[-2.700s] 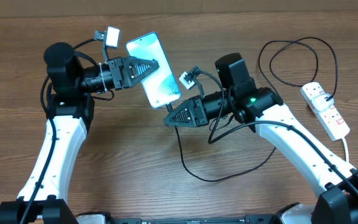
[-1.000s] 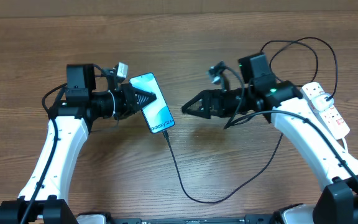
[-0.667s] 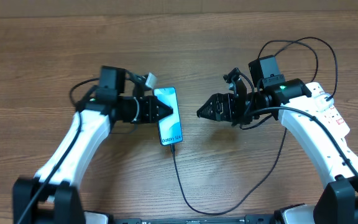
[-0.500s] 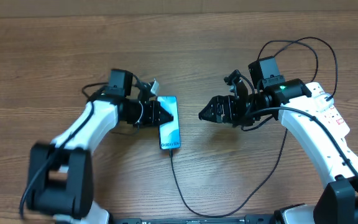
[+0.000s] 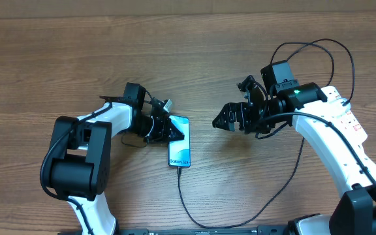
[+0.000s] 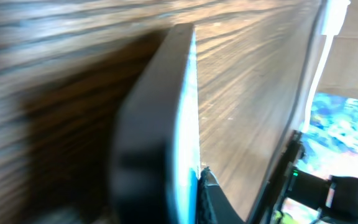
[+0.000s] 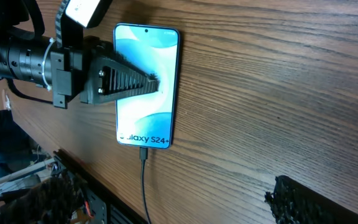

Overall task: Plug charger to phone and switch on socket
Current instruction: 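Lower the phone with the left gripper and lay it flat on the table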

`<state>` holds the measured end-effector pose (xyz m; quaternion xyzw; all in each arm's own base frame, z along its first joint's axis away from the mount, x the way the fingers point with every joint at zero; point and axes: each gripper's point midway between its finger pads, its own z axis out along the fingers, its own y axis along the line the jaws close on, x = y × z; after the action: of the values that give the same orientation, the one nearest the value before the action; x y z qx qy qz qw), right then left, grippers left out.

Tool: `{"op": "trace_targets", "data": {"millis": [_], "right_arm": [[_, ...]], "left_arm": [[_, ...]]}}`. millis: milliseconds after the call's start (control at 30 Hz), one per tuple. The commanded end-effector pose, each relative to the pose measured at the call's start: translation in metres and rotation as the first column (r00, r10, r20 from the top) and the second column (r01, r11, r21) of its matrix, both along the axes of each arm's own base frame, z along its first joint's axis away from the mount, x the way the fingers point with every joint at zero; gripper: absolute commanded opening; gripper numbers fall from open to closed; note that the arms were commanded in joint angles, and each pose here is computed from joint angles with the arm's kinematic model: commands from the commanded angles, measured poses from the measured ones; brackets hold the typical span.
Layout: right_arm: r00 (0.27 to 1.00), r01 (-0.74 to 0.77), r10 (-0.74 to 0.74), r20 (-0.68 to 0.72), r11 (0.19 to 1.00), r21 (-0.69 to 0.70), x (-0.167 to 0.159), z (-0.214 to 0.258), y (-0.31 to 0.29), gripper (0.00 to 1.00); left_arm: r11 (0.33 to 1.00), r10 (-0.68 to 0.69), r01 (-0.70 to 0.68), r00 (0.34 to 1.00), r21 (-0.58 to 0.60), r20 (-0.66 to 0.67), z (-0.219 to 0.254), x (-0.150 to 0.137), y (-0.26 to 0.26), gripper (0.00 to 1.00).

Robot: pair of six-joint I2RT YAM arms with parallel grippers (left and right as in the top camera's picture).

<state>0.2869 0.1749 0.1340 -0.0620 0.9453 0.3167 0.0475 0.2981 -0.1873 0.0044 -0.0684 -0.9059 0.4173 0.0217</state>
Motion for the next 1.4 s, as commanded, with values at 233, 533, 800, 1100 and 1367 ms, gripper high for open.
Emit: {"op": "trace_targets", "data": {"millis": [233, 533, 800, 1100, 1367], "right_arm": [[1.000, -0.009, 0.009, 0.022, 1.000, -0.011, 0.002, 0.002, 0.000, 1.00], [1.000, 0.004, -0.002, 0.030, 0.998, -0.059, 0.004, -0.003, -0.007, 1.00], [1.000, 0.005, -0.003, 0.029, 0.998, -0.062, 0.004, -0.003, -0.008, 1.00], [1.000, 0.005, -0.003, 0.029, 0.998, -0.062, 0.004, -0.003, -0.008, 1.00], [1.000, 0.005, -0.003, 0.031, 0.998, -0.061, 0.005, -0.003, -0.008, 1.00]], "left_arm": [[0.990, 0.023, -0.024, 1.000, 0.139, 0.008, -0.019, 0.006, 0.015, 0.15], [0.963, 0.090, -0.084, 0.996, 0.255, -0.012, -0.032, 0.010, 0.030, 0.24], [0.923, 0.156, -0.140, 0.988, 0.358, -0.016, -0.041, 0.013, 0.046, 0.30], [0.904, 0.183, -0.160, 0.983, 0.397, -0.019, -0.044, 0.013, 0.052, 0.36], [0.918, 0.021, -0.022, 1.000, 0.395, 0.007, -0.045, 0.001, 0.054, 0.37]]}}
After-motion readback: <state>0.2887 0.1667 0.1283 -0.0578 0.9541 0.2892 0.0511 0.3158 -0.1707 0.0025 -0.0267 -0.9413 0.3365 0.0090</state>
